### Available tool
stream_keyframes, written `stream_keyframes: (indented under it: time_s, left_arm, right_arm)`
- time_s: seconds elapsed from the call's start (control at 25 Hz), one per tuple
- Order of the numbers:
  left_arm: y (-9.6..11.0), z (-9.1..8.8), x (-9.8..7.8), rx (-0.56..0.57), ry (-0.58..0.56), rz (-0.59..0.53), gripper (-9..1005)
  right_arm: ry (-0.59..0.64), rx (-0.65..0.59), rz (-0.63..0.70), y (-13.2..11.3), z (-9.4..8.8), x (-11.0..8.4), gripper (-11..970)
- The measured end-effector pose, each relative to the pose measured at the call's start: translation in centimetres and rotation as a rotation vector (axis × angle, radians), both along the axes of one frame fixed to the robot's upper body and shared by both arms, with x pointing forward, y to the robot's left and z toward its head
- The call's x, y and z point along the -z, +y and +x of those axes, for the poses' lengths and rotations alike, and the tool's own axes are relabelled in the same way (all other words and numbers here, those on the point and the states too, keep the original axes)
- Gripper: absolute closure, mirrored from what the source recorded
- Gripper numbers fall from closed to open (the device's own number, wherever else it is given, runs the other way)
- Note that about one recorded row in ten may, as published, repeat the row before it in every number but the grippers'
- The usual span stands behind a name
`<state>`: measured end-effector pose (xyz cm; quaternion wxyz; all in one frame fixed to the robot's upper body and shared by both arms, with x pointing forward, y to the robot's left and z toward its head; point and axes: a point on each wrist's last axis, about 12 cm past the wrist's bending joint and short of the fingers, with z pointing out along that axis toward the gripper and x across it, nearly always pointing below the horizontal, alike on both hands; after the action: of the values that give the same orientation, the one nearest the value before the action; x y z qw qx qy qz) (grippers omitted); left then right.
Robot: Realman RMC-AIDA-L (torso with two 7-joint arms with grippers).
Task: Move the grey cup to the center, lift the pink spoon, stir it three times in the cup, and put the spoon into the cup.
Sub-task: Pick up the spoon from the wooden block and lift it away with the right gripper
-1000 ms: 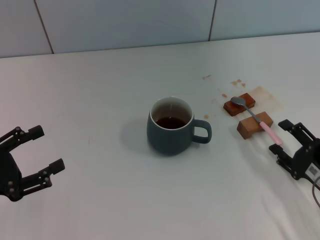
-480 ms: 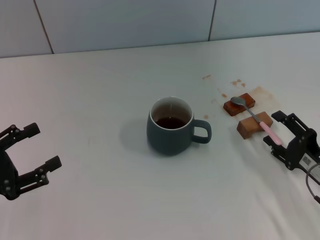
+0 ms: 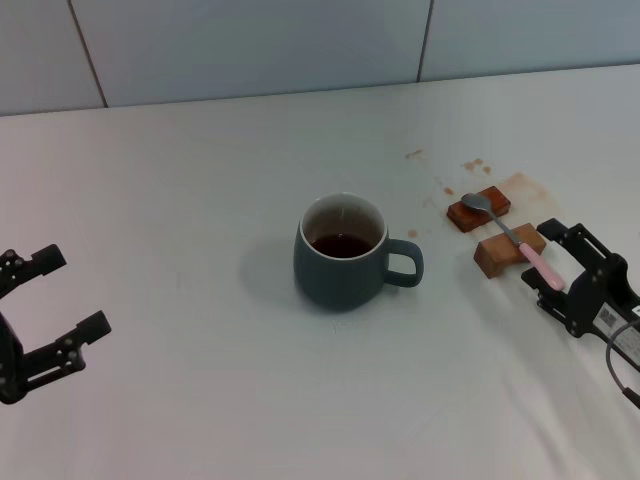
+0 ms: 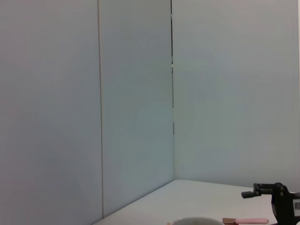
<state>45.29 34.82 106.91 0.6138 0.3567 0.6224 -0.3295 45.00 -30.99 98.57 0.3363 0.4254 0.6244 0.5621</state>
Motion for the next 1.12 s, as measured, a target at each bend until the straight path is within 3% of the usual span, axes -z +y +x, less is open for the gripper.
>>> stream_keyframes:
  time_s: [0.88, 1.12]
  left_arm:
    - [0.19, -0.79, -0.30, -0.003, -0.025, -0.042, 136]
    - [0.28, -1.00, -0.37, -0.010, -0.033, -0.053, 136]
  right_arm:
    - [0.006, 0.012, -0.011, -0.10, -0.18, 0.20, 329]
    - [0.016, 0.014, -0.032, -0.10, -0.09, 0.39, 573]
